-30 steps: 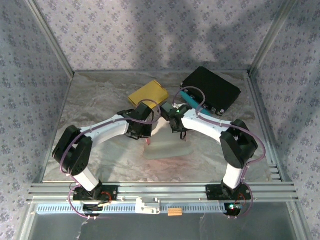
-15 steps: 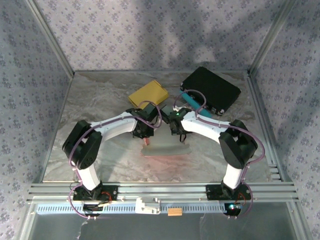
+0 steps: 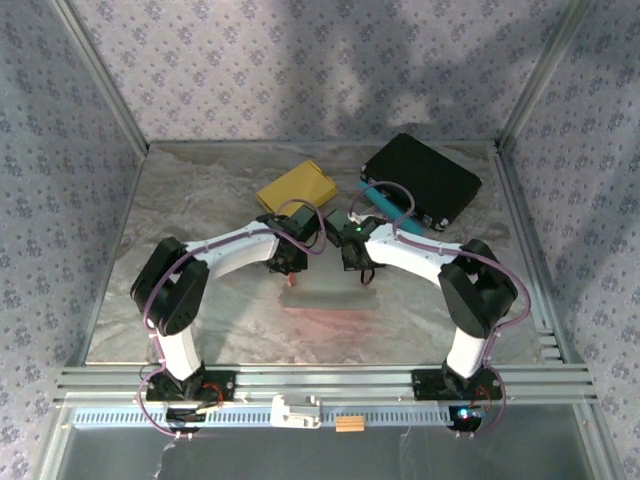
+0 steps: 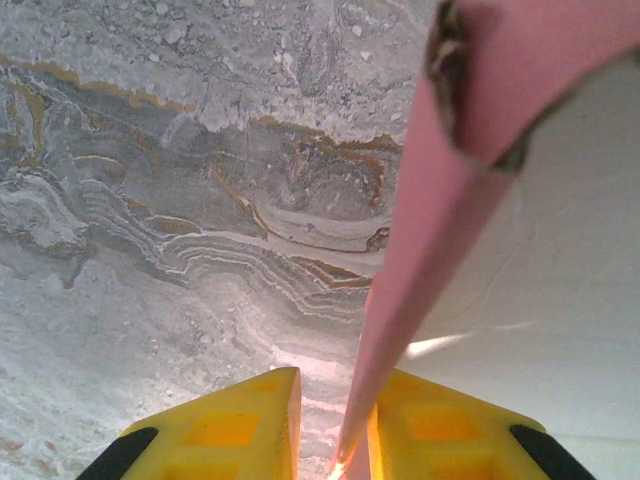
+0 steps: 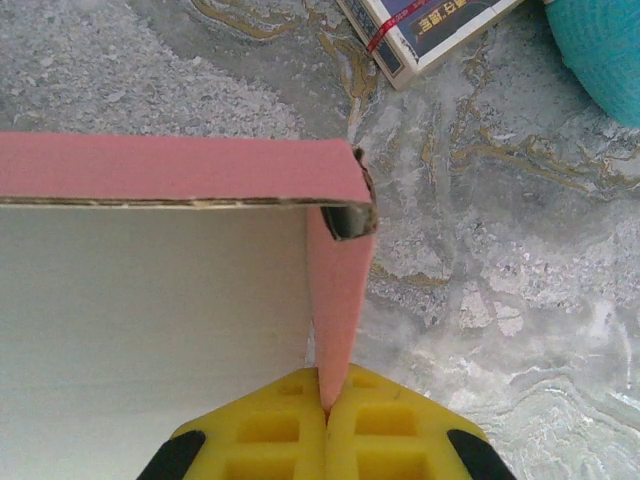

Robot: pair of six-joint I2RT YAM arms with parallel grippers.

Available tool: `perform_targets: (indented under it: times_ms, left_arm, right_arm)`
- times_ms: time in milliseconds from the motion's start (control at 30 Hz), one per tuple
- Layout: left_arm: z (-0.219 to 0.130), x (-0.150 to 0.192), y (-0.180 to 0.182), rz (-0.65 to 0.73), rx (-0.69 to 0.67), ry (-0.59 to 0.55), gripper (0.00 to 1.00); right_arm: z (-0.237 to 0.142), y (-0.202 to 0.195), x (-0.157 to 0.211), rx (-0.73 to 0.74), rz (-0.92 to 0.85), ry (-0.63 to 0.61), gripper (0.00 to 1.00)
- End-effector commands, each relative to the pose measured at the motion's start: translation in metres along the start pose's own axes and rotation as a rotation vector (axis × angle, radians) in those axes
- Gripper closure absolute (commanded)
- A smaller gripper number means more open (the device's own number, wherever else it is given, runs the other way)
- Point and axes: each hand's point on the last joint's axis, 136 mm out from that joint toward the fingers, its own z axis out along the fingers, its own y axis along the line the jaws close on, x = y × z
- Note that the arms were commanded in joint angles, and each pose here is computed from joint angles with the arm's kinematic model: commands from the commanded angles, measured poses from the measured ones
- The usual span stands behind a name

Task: Fold the paper box

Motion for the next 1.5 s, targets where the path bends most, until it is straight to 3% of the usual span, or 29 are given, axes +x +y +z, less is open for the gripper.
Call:
perform_targets:
  times_ms: [0, 300, 400, 533, 667, 767, 967, 1133, 1200, 1300, 1467]
  left_arm:
    - [0.002, 0.007, 0.001, 0.05, -0.008, -0.014, 0.74]
    - [-0.006, -0.011, -0.016, 0.059, 0.139, -0.098, 0.72]
    - [-0.001, -0.013, -0.015, 0.032, 0.173, -0.087, 0.8]
    - [0.007, -0.008, -0.01, 0.032, 0.154, -0.048, 0.88]
    - [0.005, -0.006, 0.001, 0.031, 0.095, -0.063, 0.89]
    - [0.003, -0.008, 0.013, 0.007, 0.023, -0.074, 1.0]
    - [-0.004, 0.004, 0.023, -0.032, -0.148, -0.061, 1.0]
    - [-0.011, 0.001, -0.003, -0.028, -0.053, -0.092, 1.0]
    - [-0.019, -0.006, -0.01, -0.032, 0.004, -0.112, 0.85]
    - [-0.03, -0.017, -0.018, -0.045, 0.092, -0.149, 0.71]
    - [-0.028, -0.022, -0.022, -0.039, 0.178, -0.137, 0.7]
  right_arm:
    - [-0.013, 0.006, -0.006, -0.001, -0.036, -0.064, 1.0]
    - [-0.011, 0.009, -0.003, -0.023, -0.045, -0.047, 1.0]
    - [-0.012, 0.008, -0.004, -0.026, -0.041, -0.051, 1.0]
    - [-0.013, 0.005, -0.005, -0.026, -0.04, -0.052, 1.0]
    - [-0.014, 0.006, -0.006, -0.029, -0.038, -0.057, 1.0]
    - [-0.014, 0.005, -0.006, -0.028, -0.035, -0.057, 1.0]
    - [-0.011, 0.01, -0.003, -0.039, -0.034, -0.044, 1.0]
    - [-0.01, 0.011, -0.001, -0.041, -0.036, -0.038, 1.0]
    - [-0.01, 0.01, -0.001, -0.042, -0.033, -0.039, 1.0]
    - [-0.01, 0.01, -0.002, -0.052, -0.03, -0.039, 1.0]
    - [-0.011, 0.01, -0.004, -0.064, -0.022, -0.039, 1.0]
